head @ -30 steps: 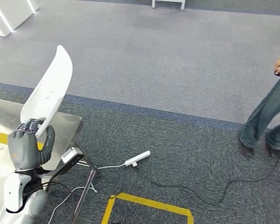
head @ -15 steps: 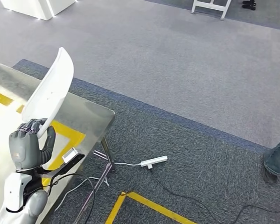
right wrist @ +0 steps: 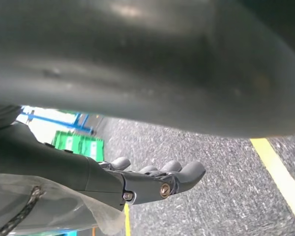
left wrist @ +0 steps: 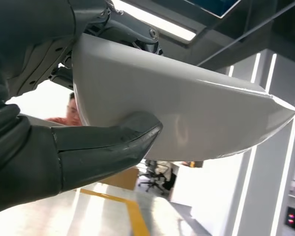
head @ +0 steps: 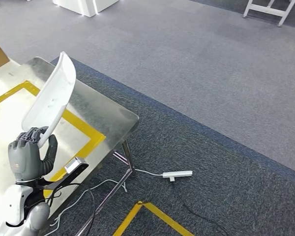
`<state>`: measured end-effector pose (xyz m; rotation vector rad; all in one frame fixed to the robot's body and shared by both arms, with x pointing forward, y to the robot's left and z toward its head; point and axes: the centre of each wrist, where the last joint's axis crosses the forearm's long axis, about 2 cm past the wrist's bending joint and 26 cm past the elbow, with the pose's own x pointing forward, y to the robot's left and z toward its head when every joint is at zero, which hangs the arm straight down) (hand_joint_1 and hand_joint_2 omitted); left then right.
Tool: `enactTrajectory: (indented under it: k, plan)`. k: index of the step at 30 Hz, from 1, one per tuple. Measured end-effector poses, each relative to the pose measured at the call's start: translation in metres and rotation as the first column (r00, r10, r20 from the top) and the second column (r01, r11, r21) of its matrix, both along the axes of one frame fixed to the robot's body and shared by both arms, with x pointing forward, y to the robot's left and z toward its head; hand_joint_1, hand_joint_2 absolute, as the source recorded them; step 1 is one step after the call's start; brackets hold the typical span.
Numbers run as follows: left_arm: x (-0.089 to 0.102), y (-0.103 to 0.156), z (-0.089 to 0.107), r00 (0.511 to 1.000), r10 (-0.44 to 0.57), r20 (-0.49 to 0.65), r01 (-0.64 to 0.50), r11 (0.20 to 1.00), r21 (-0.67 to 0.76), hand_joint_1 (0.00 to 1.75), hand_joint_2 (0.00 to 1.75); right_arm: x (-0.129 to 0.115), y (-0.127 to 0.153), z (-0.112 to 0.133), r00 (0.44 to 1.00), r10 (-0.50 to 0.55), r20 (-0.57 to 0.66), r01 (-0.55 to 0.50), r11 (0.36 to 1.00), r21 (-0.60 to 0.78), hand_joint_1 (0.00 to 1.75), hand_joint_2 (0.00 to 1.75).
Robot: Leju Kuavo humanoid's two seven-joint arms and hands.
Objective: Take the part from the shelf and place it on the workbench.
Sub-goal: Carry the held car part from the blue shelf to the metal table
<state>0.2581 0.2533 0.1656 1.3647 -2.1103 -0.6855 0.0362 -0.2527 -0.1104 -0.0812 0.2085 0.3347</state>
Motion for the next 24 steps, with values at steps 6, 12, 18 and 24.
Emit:
enactTrajectory:
  k: [6,12,18,24]
  plan:
    - [-0.0002,0.0008,0.0,1.0,0.0,0.001,0.0,1.0,0.006,1.75,1.75,0.0009,0.0002,0.0001,1.0,0.004,0.009,-0.004,1.0,0.002,0.0,0.0]
    - [-0.0005,0.001,0.0007,1.0,-0.001,0.005,0.001,1.0,0.007,1.75,1.75,0.0032,0.0001,0.0003,1.0,0.005,0.022,-0.005,1.0,-0.002,0.0,0.0]
    - [-0.0011,0.0009,0.0003,1.0,-0.001,0.003,0.001,1.0,0.007,1.75,1.75,0.0003,0.0001,0.0,1.0,0.002,0.018,-0.002,1.0,-0.002,0.0,0.0]
    - [-0.0013,0.0009,0.0003,1.0,-0.001,0.003,0.001,1.0,0.007,1.75,1.75,0.0013,0.0005,0.0002,1.0,0.001,0.022,-0.001,1.0,-0.001,0.0,0.0]
